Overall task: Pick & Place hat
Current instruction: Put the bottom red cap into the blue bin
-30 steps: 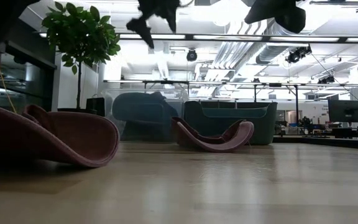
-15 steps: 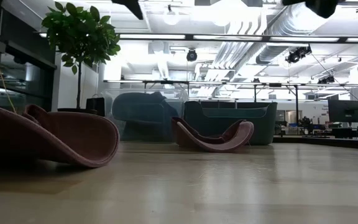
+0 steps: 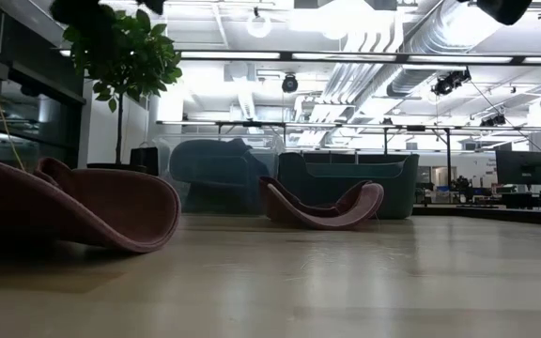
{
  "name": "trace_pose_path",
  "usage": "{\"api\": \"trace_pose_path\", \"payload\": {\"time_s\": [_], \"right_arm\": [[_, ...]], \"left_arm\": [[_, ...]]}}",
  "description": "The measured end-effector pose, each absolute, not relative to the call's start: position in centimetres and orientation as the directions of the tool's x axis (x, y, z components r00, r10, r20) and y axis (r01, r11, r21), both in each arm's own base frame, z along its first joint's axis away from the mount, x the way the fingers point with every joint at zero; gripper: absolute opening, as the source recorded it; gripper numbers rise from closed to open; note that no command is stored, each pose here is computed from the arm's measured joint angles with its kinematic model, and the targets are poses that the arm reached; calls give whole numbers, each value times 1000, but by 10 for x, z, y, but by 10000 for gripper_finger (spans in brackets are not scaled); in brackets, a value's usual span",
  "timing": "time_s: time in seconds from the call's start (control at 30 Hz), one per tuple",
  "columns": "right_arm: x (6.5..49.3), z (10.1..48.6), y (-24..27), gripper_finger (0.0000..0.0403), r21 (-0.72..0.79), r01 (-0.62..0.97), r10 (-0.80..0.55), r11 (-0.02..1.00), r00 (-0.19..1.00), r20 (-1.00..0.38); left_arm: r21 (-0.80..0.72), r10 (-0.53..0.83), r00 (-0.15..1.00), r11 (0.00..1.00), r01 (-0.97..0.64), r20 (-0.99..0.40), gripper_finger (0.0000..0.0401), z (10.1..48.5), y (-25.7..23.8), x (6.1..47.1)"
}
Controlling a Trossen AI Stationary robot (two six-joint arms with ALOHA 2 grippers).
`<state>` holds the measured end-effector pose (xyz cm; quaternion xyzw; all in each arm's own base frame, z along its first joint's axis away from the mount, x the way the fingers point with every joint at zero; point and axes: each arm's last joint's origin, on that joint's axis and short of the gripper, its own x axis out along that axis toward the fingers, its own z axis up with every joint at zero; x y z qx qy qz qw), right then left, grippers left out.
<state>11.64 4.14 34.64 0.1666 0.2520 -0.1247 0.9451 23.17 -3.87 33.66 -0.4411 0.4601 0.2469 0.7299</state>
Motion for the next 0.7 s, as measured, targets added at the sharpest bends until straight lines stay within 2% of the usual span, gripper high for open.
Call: {"api": "trace_pose_path", "payload": {"time_s": [0.03,0.1,0.2,0.27,0.33,0.4,0.5,0.7], "right_arm": [[115,347,41,0,254,311,-144,916,844,-516],[112,348,39,0,259,301,-136,918,851,-508],[109,343,38,0,282,292,-127,914,865,-485],[108,330,38,0,306,293,-119,906,870,-479],[109,314,38,0,340,299,-112,892,874,-473],[112,297,40,0,380,298,-102,876,883,-458],[119,275,45,0,437,258,-58,862,906,-420],[129,249,50,0,487,225,-19,844,920,-392]], "left_arm": [[-428,-55,458,469,-772,-887,399,330,-43,227],[-379,-61,393,431,-819,-918,399,313,-51,215],[-384,-67,387,358,-851,-920,399,302,-63,211],[-315,-43,319,316,-895,-947,399,291,-70,200],[-331,-33,335,275,-903,-942,399,288,-78,199],[-286,-20,291,261,-922,-957,399,281,-85,191],[-289,-25,291,224,-931,-956,399,274,-94,187],[-254,22,259,134,-958,-966,399,257,-112,170]]}}
